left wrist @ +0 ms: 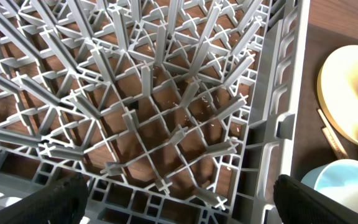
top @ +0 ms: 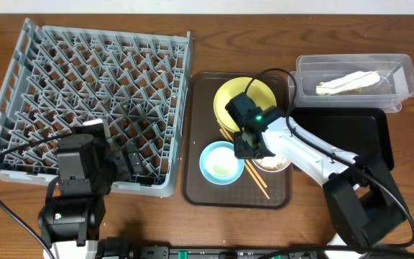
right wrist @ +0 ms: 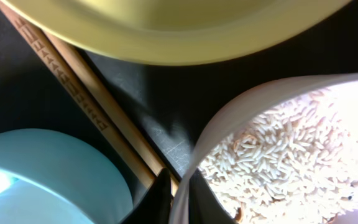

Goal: Sort waste into correct bins and load items into the dishwasher
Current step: 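Move the right gripper to the white rice bowl and grasp its rim, then lift the rice bowl and tip the rice onto the black tray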

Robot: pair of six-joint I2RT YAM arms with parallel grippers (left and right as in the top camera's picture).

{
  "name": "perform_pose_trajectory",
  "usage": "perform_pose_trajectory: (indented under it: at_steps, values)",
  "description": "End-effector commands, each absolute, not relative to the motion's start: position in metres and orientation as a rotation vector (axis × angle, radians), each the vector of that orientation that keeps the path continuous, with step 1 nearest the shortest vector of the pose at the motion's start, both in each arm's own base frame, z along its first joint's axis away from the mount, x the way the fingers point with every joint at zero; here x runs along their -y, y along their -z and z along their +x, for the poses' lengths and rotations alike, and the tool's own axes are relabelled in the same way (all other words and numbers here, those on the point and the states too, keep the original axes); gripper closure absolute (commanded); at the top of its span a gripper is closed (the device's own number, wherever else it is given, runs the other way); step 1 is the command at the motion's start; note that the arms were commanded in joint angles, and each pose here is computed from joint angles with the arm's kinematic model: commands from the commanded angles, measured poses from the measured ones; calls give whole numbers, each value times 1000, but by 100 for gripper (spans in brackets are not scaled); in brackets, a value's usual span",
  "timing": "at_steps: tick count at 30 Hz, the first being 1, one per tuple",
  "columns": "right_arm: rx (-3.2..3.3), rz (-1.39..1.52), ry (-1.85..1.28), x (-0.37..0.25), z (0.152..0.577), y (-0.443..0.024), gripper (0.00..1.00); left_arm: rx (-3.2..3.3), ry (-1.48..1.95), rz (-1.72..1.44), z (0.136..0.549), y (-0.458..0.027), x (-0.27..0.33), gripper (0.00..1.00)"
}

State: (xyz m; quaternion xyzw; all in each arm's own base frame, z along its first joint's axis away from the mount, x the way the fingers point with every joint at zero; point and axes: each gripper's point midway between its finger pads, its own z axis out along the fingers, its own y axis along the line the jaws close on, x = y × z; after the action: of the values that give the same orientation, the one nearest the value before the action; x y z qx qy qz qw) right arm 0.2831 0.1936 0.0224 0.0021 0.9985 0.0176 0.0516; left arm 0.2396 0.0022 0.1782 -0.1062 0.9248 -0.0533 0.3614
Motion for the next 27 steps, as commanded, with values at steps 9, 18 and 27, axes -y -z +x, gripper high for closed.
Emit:
perform_pose_trajectory:
  at_steps: [9, 18, 27]
  values:
    - [-2935, -69, -120, -204, 306, -70, 99, -2363, 156, -270, 241, -187, 1, 2]
    - [-2786, 41, -301, -176, 331, -145, 99, -2363, 156, -270, 241, -187, 1, 2]
    - [-2808, 69, -698, -135, 341, -150, 99, -2363, 156, -270, 241, -187, 1, 2]
